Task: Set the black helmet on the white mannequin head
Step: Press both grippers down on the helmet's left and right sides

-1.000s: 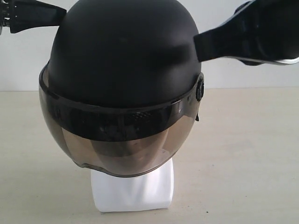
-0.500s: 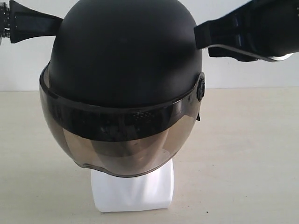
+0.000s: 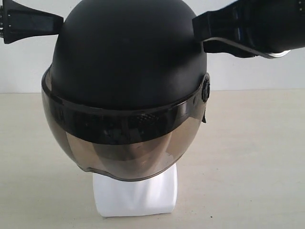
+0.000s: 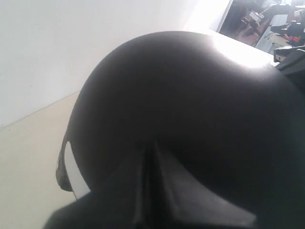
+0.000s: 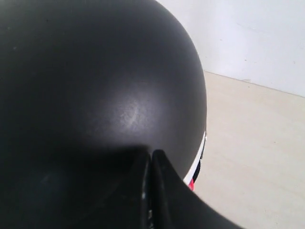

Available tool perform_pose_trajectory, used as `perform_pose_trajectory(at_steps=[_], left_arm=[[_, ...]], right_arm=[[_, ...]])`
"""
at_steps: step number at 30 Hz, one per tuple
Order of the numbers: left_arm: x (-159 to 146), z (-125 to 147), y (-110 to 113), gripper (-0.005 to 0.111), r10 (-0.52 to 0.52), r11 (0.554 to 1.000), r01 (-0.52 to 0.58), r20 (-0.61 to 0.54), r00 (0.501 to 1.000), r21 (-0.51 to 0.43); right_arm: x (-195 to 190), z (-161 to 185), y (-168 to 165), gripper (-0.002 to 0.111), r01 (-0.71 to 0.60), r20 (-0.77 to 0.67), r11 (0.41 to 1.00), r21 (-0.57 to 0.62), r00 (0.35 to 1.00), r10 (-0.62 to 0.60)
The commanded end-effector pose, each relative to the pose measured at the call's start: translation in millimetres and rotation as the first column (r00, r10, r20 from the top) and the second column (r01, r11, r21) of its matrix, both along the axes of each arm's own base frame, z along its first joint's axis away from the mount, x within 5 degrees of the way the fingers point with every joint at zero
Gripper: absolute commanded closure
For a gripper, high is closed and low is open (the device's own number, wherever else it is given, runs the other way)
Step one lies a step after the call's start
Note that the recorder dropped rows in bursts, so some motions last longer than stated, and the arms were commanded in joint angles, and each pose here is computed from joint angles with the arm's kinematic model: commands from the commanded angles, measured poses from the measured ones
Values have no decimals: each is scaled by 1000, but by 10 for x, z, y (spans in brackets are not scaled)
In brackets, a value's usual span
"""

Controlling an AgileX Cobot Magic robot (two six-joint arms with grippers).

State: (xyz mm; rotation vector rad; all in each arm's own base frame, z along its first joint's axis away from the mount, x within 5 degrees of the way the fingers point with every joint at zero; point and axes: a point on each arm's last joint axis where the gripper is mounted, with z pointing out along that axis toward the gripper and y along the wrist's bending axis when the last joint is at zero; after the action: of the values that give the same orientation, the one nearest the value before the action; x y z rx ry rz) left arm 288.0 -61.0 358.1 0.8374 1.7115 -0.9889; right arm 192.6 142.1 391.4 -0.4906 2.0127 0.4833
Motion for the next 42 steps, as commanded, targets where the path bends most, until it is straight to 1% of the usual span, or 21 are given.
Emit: perform_pose_trajectory(at_steps=[1, 6, 12, 20, 27, 32, 37, 42], left_arm=[[-43, -83, -12, 102, -17, 1000, 17, -37, 999, 7], [-98, -122, -17, 102, -17, 1000, 17, -52, 999, 5], [-220, -89, -26, 102, -17, 1000, 17, -38, 999, 6], [-323, -133, -44, 102, -21, 1000, 21, -51, 998, 5], [-359, -244, -60, 102, -26, 1000, 27, -91, 995, 1], [-394, -300, -62, 102, -27, 1000, 27, -111, 993, -1], [-490, -296, -69, 102, -26, 1000, 27, -106, 994, 0], [-575, -222, -75, 102, -26, 1000, 27, -73, 997, 3]], right_arm=[[48, -8, 21, 109, 0, 11, 1000, -8, 1000, 0], [118, -42, 31, 109, 12, 17, 1000, -15, 1000, -12], [225, -51, -110, 109, 75, 4, 997, -1, 997, -75], [239, -41, -92, 109, 37, 9, 999, 28, 999, -37], [327, -146, -26, 109, 24, -25, 1000, 12, 999, -24], [362, -144, -10, 109, 22, -1, 1000, 12, 1000, -22], [368, -111, -8, 109, 23, 14, 1000, 20, 1000, -23], [368, -111, -8, 109, 23, 13, 1000, 20, 1000, -23]])
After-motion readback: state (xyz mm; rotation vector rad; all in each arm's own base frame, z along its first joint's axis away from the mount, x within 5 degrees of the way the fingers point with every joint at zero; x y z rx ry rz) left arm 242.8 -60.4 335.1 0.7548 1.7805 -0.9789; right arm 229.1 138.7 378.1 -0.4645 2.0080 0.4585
